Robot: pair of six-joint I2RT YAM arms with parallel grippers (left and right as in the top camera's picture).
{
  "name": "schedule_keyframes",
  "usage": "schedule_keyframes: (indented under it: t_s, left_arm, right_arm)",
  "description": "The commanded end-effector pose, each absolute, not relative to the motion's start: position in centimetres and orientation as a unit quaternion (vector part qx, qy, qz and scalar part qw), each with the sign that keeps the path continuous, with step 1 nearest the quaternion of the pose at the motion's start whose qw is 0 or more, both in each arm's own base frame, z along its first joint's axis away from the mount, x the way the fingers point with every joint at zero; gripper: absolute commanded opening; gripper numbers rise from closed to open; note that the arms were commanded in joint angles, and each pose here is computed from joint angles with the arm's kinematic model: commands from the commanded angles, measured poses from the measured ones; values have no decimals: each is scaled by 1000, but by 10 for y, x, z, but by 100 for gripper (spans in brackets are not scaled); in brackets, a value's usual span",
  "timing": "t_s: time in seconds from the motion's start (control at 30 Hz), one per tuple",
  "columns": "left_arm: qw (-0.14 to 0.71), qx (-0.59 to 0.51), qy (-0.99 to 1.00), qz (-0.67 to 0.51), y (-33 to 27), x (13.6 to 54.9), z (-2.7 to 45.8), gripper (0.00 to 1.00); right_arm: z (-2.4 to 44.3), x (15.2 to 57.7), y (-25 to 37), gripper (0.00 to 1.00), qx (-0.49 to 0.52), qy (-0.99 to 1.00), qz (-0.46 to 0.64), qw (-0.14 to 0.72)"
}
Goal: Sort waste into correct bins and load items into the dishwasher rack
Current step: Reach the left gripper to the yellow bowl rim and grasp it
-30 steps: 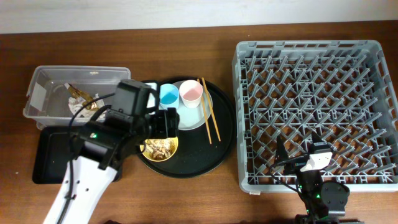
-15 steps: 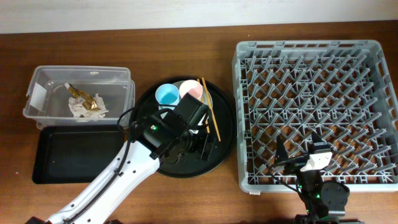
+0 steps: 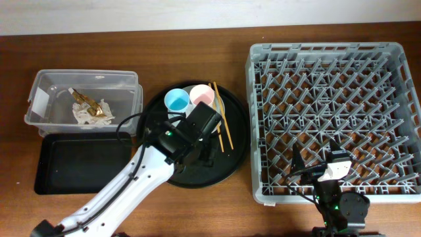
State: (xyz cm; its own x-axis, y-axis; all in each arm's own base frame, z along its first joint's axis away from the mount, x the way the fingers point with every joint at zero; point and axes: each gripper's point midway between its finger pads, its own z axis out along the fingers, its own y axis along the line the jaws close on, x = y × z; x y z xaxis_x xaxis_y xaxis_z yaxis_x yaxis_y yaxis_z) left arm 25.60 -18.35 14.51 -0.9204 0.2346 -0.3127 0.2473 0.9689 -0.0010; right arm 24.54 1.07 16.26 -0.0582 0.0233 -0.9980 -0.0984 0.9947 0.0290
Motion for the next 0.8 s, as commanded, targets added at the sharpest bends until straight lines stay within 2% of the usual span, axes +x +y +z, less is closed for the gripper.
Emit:
schedule_keyframes:
  t_s: [0.0, 0.07, 0.17, 0.27, 0.43, 0.63, 0.77]
  left_arm:
    - [124, 120, 985, -26, -189, 250, 128, 84]
    - [100, 123, 987, -30, -191, 243, 122, 84]
    - [59, 124, 990, -2, -175, 225, 118, 77]
    - [36, 108, 993, 13, -165, 214, 105, 77]
    - [40, 84, 996, 13, -160, 209, 63, 78]
    - [73, 81, 994, -11, -173, 224, 64, 78]
    - [51, 52, 996, -45, -169, 227, 65, 78]
  right_arm:
    - [160, 245, 11, 98, -29, 727, 46, 684]
    - [160, 245, 11, 98, -29, 727, 46, 684]
    - [160, 245, 11, 98, -29, 727, 46, 684]
    - [160, 245, 11, 98, -29, 727, 46, 684]
    - [160, 245, 11, 98, -29, 727, 46, 684]
    - [160, 245, 11, 99, -29, 727, 46, 684]
    - [160, 245, 11, 98, -29, 727, 46, 684]
